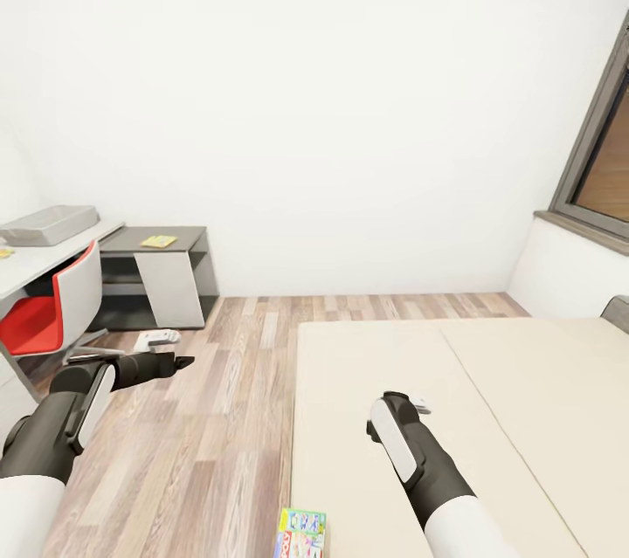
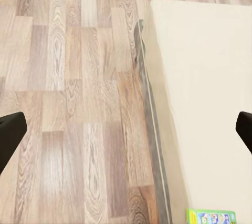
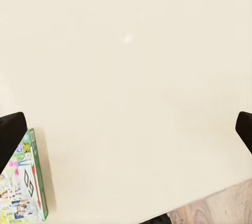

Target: Put all the toys in the child's room - the three board games (two on the bed and one on the table), the two jigsaw puzzles on the table, and the tennis ball on the table - inside the toy box on the table in the child's room.

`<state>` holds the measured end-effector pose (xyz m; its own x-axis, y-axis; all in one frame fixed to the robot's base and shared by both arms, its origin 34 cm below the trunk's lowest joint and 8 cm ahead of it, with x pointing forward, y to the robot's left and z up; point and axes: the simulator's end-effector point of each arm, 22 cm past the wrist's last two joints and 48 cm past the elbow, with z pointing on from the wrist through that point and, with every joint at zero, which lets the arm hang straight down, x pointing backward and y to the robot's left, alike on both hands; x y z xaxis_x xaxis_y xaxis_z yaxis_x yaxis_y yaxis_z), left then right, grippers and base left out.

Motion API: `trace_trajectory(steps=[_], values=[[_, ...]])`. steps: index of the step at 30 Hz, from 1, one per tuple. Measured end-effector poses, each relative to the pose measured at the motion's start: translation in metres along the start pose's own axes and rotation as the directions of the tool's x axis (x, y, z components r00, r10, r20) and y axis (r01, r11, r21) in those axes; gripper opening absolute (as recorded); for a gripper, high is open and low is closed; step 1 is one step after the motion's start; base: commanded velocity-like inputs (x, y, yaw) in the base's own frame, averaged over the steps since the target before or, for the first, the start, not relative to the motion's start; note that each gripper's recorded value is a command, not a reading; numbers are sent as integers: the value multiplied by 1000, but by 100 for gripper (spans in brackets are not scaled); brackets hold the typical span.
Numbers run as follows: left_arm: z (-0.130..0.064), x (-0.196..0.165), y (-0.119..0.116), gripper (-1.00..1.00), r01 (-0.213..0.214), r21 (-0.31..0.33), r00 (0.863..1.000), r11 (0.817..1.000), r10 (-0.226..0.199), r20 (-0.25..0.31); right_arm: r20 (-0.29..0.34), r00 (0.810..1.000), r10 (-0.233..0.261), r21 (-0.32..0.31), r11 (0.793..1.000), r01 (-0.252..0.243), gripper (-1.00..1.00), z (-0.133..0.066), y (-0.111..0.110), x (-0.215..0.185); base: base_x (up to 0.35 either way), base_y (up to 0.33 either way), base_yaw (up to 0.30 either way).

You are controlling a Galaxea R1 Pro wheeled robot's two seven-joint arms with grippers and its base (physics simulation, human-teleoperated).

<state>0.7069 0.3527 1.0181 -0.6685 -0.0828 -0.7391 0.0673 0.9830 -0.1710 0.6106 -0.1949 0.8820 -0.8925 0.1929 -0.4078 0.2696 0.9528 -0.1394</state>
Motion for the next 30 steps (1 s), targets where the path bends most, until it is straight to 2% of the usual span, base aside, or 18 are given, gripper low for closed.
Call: trace_trajectory(steps=[30], values=[[-20,-20,-5,100,-8,4,999,1000,8,46,47,999,10,-10,1000,-10,100,-20,-2,-15,0,0,0]])
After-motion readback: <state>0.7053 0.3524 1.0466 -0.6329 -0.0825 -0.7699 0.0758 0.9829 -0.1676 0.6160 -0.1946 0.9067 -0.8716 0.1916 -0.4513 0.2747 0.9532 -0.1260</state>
